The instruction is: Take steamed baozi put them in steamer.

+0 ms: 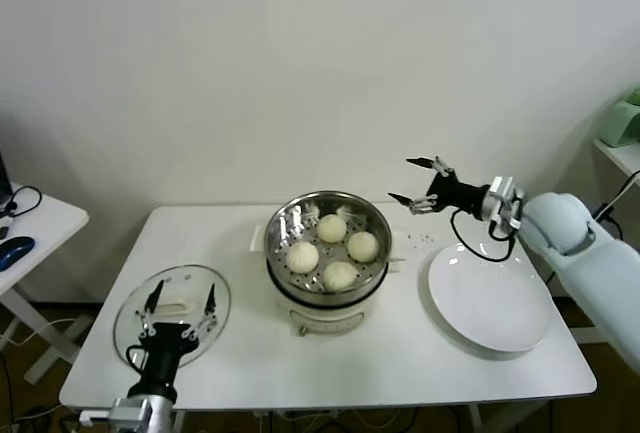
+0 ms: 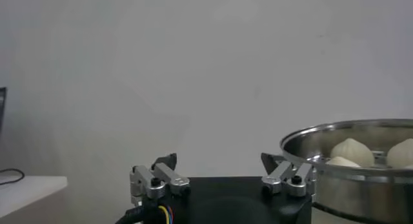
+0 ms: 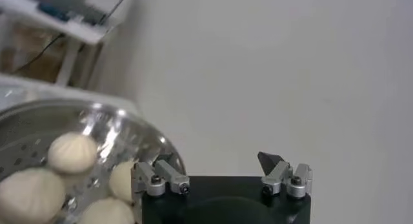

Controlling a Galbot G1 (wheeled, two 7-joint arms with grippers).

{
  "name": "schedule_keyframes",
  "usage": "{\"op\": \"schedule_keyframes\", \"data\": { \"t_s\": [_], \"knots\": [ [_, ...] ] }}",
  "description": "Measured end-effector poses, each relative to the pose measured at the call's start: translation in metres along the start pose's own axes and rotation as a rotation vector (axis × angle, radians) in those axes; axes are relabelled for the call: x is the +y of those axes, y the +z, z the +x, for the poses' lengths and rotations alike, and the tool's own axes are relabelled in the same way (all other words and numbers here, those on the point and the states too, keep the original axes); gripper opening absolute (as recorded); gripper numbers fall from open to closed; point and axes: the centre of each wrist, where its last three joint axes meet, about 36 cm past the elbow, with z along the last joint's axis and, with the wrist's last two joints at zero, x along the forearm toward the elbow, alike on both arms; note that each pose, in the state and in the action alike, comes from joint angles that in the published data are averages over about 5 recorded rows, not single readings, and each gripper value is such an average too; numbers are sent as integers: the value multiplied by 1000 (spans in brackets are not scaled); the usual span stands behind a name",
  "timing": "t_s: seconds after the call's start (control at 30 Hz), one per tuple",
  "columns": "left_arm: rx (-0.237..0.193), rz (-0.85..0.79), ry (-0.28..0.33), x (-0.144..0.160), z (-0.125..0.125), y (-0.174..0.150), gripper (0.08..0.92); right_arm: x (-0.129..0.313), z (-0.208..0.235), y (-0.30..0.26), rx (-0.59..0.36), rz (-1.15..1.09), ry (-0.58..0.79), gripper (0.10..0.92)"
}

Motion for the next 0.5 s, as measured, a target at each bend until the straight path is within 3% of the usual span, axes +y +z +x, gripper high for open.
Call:
{"op": "schedule_keyframes", "data": {
  "t_s": [0.3, 0.5],
  "knots": [
    [-5, 10, 5, 4, -3, 1, 823, 83, 28, 55, -162, -194, 237, 823],
    [5, 29, 6, 7, -4, 4, 823, 156, 47, 89, -201, -341, 376, 823]
  ]
}}
